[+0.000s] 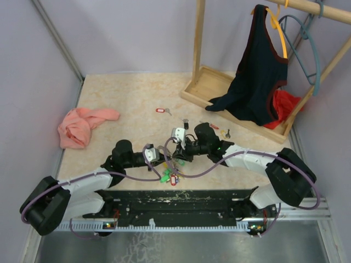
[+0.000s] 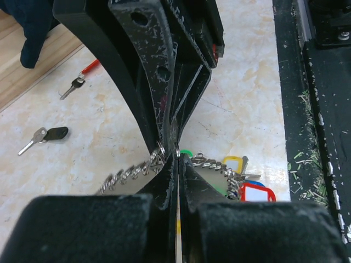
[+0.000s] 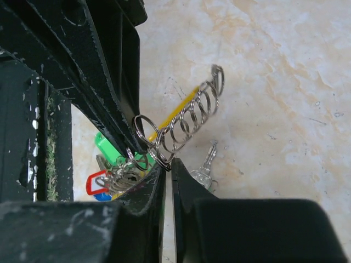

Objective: Put the keys on the keyring

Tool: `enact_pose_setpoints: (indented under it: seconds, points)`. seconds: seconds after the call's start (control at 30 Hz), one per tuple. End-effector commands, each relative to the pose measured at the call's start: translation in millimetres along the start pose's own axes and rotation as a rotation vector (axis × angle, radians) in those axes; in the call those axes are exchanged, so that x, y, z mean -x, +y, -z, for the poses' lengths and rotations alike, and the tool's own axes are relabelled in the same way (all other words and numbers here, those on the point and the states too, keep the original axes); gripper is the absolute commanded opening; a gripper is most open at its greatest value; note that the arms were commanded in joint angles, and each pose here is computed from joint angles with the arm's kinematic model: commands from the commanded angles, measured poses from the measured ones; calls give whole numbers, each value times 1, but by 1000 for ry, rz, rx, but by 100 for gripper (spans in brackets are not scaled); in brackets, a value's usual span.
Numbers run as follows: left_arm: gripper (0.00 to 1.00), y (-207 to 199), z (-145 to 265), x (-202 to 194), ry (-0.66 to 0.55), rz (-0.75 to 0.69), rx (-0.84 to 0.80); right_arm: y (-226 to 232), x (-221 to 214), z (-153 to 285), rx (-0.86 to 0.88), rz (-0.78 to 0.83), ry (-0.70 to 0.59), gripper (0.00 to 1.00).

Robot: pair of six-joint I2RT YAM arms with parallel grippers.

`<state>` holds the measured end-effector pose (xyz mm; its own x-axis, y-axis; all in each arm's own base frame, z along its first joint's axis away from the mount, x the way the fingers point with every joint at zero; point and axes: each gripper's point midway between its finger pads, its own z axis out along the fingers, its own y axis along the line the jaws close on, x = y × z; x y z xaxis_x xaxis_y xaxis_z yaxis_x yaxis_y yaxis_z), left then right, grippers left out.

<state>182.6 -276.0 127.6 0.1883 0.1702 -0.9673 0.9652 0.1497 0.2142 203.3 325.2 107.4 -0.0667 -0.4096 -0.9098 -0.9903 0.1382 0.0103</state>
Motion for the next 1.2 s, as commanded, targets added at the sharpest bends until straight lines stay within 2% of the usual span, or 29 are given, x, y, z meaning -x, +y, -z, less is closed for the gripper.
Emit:
enact_pose_setpoints:
  seconds: [0.0,0.17,0.27,0.43,0.57,0.73,0.83,0.97,1.17]
  points:
    - [0,7,-4,21,-47,-64,-16,-11,36,-6,9,-16,-81,6]
    - [0,17,0,22,-34,-76,48,-40,18,4,-101,-234,-38,3]
    - [0,24,2,22,-23,-85,90,-49,5,11,-183,-297,21,7]
    - [0,28,4,23,-13,-90,110,-57,-2,26,-286,-332,41,31]
    - [0,30,1,20,3,-84,105,-48,9,34,-244,-233,-1,37]
    - [0,33,-1,17,28,-72,102,-14,33,34,-128,-46,-97,47]
    - [0,35,-1,17,39,-64,110,-5,37,30,-109,44,-104,53]
    - [0,36,-1,17,55,-57,104,7,38,24,-17,181,-131,51]
    - [0,37,-2,15,78,-55,99,-1,40,18,-47,285,-171,50]
